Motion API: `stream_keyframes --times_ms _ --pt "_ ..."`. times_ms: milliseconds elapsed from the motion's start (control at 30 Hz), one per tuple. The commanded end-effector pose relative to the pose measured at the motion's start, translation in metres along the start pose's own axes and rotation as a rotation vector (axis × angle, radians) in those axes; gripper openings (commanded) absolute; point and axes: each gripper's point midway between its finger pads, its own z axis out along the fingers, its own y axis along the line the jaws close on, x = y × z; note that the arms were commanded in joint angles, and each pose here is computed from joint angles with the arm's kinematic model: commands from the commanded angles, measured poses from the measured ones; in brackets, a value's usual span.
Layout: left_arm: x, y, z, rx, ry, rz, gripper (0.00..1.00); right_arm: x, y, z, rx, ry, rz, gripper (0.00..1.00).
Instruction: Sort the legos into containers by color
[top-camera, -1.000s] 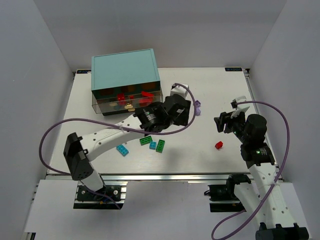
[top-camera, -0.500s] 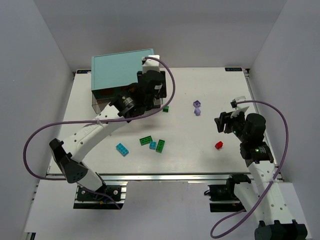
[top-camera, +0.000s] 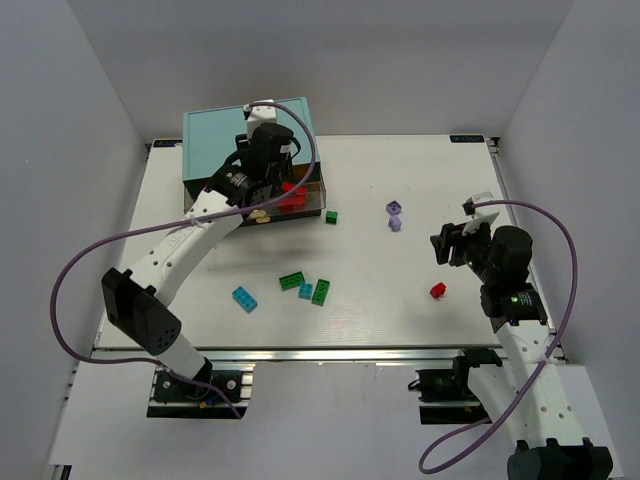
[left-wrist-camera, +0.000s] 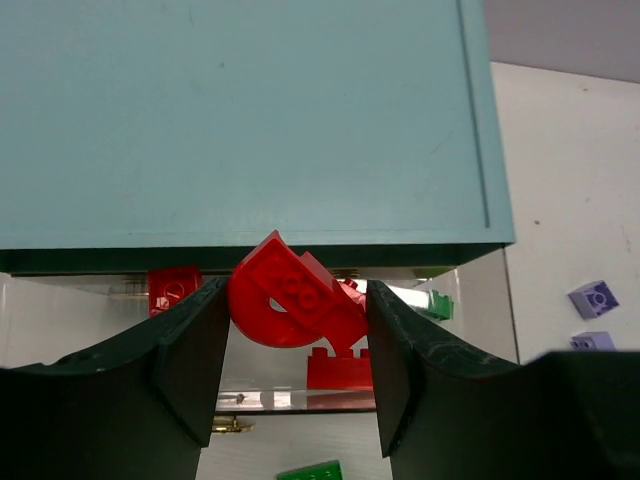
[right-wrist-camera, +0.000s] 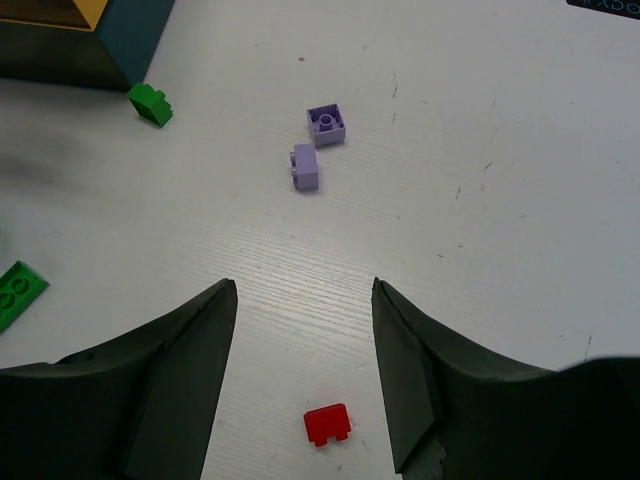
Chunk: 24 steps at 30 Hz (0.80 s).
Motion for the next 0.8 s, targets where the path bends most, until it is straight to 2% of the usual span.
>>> stream_keyframes --times_ms 0,133,233,267,333,367,500,600,767 --pt "0.014 0.005 0.013 -0.006 0.040 -0.015 0.10 -0.009 -0.001 0.003 -0.005 -0.038 -0.024 0.62" --pt "0.027 0.016 0.023 -0.017 0.066 -0.029 0.15 -0.007 -0.001 0.004 -0.013 -0.032 -0.030 0.62" --pt "0.037 0.019 0.027 -0.013 0.085 -0.032 0.26 -0.005 0.002 0.004 -0.031 -0.028 -0.042 0.63" --pt "0.039 0.023 0.030 -0.021 0.091 -0.033 0.36 -0.005 0.003 0.004 -0.038 -0.030 -0.050 0.63" --pt "0.040 0.023 0.029 -0.023 0.091 -0.034 0.46 -0.004 0.004 0.004 -0.046 -0.026 -0.054 0.63" --pt "0.041 0.027 0.032 -0.031 0.092 -0.037 0.58 -0.004 0.005 0.004 -0.058 -0.027 -0.066 0.63" --pt "0.039 0.030 0.031 -0.025 0.083 -0.048 0.78 -0.001 0.014 0.002 -0.123 -0.020 -0.109 0.69" --pt "0.035 0.030 0.026 -0.011 0.077 -0.051 0.84 0.002 0.022 0.000 -0.177 -0.021 -0.152 0.76" --pt "0.020 0.032 0.005 0.039 0.042 -0.078 0.85 0.010 0.036 -0.003 -0.276 -0.012 -0.217 0.89"
